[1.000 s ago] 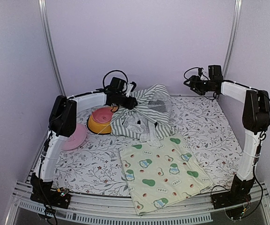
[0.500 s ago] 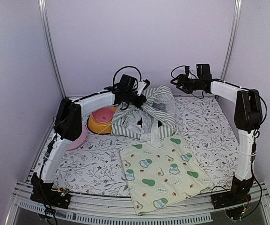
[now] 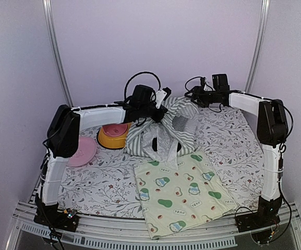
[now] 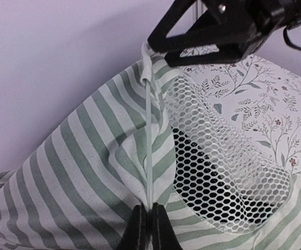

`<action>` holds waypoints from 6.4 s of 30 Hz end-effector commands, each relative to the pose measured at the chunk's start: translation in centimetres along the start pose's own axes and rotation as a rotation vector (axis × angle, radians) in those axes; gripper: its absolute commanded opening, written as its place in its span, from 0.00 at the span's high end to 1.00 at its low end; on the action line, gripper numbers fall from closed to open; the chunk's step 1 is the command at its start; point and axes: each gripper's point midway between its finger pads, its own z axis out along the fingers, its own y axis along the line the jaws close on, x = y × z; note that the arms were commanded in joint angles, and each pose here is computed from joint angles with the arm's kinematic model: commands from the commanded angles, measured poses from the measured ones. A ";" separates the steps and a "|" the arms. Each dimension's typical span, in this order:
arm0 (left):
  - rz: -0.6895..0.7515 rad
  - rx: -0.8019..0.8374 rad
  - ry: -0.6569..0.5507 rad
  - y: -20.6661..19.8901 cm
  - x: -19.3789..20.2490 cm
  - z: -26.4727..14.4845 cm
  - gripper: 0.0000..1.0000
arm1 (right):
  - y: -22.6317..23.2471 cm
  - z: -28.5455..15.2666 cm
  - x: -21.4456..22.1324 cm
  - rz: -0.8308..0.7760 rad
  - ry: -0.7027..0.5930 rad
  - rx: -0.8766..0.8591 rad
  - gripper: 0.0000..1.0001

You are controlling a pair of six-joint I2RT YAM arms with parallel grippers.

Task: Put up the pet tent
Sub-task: Adjust the tent next to the pet food container, then pick up the tent pole from the tent, then adjust the tent next to the pet food container, then pick up the tent from the corner of the board.

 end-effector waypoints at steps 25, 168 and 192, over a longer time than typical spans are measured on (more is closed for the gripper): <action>-0.060 0.060 0.125 -2.8 5.1 1.6 1.00 | 3.6 0.0 1.7 -0.056 -0.112 0.068 0.44; -0.315 -0.090 0.295 1.1 5.4 -11.5 1.00 | 16.0 2.6 22.0 -0.666 0.083 -0.211 1.00; -0.163 0.048 0.131 -1.1 7.6 -17.5 1.00 | 7.6 -9.5 4.8 -0.447 -0.280 -0.011 0.01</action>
